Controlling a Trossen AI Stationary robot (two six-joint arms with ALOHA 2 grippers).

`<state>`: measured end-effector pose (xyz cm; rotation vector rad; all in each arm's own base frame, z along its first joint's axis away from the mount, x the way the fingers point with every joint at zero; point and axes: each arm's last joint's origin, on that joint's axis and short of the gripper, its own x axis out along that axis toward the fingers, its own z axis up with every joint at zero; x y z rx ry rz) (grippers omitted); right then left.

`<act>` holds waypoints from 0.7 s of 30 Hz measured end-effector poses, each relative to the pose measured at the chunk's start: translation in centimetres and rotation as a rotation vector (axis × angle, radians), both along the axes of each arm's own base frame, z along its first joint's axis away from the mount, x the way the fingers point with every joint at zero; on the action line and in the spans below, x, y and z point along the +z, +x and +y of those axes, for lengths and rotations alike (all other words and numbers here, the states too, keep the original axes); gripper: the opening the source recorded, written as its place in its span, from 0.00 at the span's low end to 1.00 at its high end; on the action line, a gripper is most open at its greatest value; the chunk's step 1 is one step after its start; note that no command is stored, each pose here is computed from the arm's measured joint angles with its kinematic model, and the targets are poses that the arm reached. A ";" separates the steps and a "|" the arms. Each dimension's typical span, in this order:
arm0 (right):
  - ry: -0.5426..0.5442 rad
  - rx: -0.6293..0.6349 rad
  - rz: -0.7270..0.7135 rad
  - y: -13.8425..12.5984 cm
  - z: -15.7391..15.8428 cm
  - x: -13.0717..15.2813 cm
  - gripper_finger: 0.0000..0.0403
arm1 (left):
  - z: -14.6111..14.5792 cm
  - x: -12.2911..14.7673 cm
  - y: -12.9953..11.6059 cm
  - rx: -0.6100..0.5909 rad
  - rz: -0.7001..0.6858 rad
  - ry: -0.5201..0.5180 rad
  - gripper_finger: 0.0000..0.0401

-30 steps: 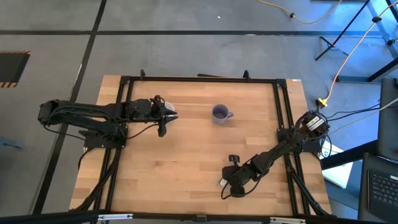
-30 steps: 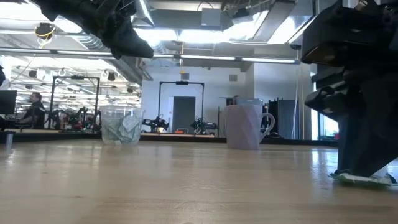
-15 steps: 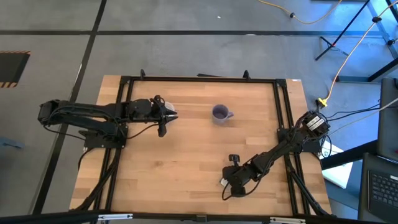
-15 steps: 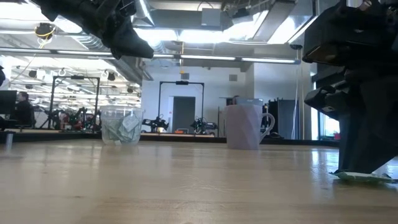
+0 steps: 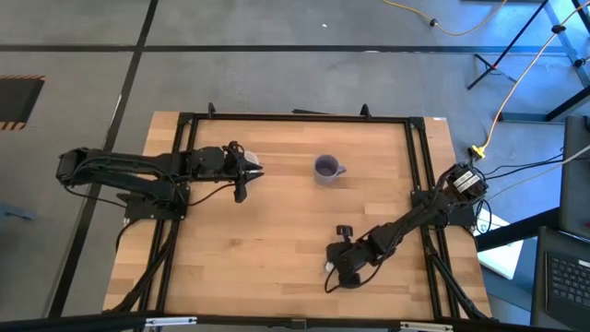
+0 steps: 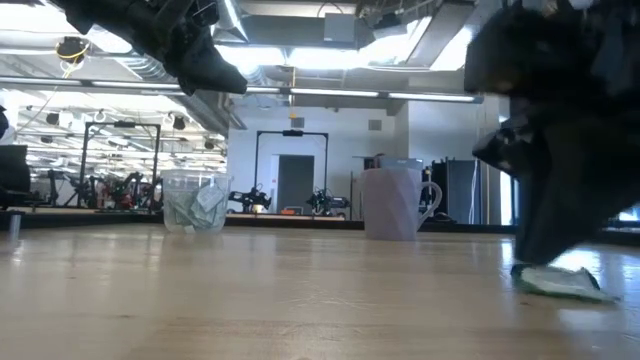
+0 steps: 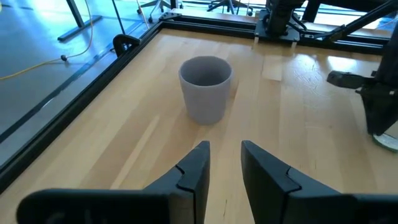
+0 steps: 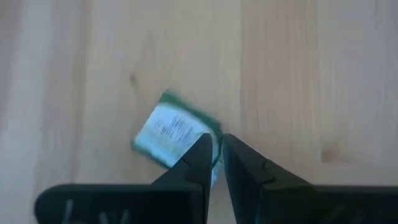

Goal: Pick and place Stevia / Truvia into bins
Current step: Put the green stevia packet into the transparent container

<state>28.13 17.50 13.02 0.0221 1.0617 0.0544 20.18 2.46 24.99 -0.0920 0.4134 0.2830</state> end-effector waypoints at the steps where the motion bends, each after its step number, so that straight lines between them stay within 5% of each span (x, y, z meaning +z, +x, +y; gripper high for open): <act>1: -0.003 0.007 -0.004 0.2 0.1 0.4 0.11 | 0.0 0.0 0.0 0.000 0.000 0.000 0.22; 9: -0.057 0.009 0.010 1.0 0.4 2.1 0.11 | 0.0 0.0 0.0 0.000 0.000 0.000 0.21; 21: -0.048 0.036 0.061 1.5 0.8 -0.1 0.11 | 0.0 0.0 0.0 -0.003 0.001 -0.001 0.22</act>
